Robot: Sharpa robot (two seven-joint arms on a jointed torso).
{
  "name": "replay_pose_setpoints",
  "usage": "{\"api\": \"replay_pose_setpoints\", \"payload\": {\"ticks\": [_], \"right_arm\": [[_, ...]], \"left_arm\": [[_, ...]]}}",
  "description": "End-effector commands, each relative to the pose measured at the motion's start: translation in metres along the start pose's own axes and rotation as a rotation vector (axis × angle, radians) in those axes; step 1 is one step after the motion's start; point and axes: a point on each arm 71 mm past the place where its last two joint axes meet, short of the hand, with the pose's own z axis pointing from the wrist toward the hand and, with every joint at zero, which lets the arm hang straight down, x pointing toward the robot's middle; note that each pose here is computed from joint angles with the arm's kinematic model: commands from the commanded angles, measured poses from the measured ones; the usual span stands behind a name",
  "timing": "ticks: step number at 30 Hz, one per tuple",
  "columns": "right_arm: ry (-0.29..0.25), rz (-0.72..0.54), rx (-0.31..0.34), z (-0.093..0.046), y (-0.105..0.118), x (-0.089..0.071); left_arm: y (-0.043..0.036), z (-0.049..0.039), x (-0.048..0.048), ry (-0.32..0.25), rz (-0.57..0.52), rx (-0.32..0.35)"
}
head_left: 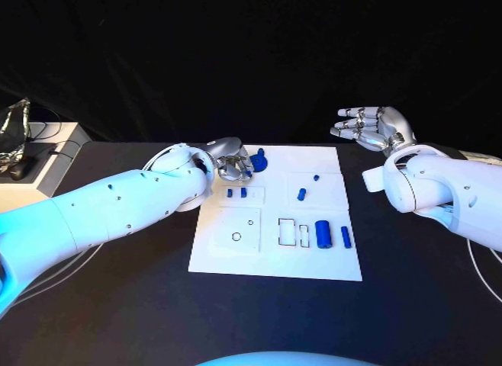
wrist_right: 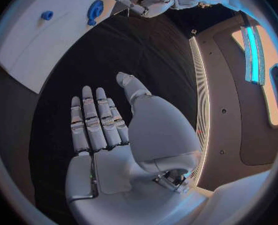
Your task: Assemble the parts on the task board
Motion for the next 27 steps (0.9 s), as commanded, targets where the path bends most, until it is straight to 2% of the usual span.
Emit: {"api": "replay_pose_setpoints", "payload": {"ticks": [1, 8, 14, 19, 27], "right_arm": [[0.015, -0.002, -0.015, 0.000, 0.001, 0.001], [0.013, -0.004, -0.013, -0.001, 0.000, 0.000], [0.012, -0.004, -0.012, -0.001, 0.000, -0.001], [0.013, -0.004, -0.012, -0.001, 0.000, 0.000], [0.015, -0.003, -0.013, 0.000, 0.001, 0.001]], "left_arm": [[0.0009, -0.0034, -0.0060, 0.008, -0.092, -0.015], [0.0106, -0.0135, -0.0196, 0.021, -0.135, -0.039], [0.0208, -0.0184, -0.0237, 0.037, -0.133, -0.065], [0.0222, -0.0171, -0.0218, 0.039, -0.108, -0.066], [0.0203, -0.0130, -0.0134, 0.039, -0.067, -0.059]]}}
